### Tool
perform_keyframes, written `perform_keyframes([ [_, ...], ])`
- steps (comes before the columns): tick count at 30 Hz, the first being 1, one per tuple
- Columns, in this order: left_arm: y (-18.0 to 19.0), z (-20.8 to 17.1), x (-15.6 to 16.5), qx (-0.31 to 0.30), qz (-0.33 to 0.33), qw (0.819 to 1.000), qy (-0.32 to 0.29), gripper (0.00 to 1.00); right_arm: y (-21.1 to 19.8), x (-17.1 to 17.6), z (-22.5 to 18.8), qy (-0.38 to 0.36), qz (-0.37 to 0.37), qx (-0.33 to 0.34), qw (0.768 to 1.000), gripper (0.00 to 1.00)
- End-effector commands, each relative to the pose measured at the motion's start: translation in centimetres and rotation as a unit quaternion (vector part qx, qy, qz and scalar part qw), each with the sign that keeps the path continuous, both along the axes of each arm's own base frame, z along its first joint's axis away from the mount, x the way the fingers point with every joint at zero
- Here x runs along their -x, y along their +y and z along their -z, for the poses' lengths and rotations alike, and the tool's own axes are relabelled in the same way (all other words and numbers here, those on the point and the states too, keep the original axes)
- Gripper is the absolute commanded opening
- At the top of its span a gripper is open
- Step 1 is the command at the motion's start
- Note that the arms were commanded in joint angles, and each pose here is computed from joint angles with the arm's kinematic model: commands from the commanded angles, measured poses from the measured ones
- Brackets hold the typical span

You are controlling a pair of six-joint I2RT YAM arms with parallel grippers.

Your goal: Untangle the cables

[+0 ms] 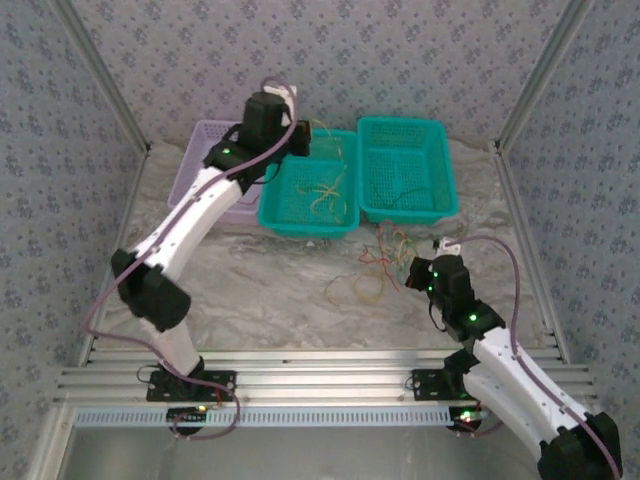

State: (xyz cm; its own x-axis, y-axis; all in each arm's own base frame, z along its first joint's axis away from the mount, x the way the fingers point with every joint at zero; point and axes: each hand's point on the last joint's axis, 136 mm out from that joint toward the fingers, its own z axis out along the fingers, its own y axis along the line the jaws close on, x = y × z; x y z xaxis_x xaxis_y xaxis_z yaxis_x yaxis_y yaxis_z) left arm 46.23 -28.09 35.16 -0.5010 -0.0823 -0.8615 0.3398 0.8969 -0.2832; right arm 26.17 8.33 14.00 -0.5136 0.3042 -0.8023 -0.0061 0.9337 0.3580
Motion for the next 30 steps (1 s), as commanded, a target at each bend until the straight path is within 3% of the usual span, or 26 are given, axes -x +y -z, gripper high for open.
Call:
perform_keyframes([
  [1,-1.2,2.0,-1.9,0.011,0.002,1.0,0.014,0.0,0.7,0.3,-3.0,-0.034,-0.026,-0.007,0.999,0.0],
  [7,-1.3,8.1,-3.9,-0.022,-0.018,0.998,0.052,0.02,2.5,1.1,-5.1,-0.052,-0.082,-0.025,0.995,0.0],
  [13,-1.3,12.0,-3.4,-0.037,-0.021,0.995,0.092,0.54,2.9,1.3,-5.6,-0.058,-0.096,-0.02,0.993,0.0],
  [16,-1.2,11.2,-2.6,-0.033,-0.012,0.995,0.091,0.65,3.5,1.4,-6.1,-0.064,-0.111,-0.032,0.991,0.0],
  [19,-1.6,8.5,-1.0,-0.01,0.013,0.997,0.081,0.97,4.1,1.7,-6.9,-0.083,-0.128,-0.041,0.987,0.0],
  [23,-1.8,5.4,1.7,0.008,0.037,0.996,0.083,1.0,4.6,1.9,-7.7,-0.098,-0.142,-0.048,0.984,0.0],
  [30,0.4,5.1,7.0,0.03,0.024,0.99,0.134,0.99,4.1,1.9,-7.9,-0.095,-0.13,-0.037,0.986,0.0],
])
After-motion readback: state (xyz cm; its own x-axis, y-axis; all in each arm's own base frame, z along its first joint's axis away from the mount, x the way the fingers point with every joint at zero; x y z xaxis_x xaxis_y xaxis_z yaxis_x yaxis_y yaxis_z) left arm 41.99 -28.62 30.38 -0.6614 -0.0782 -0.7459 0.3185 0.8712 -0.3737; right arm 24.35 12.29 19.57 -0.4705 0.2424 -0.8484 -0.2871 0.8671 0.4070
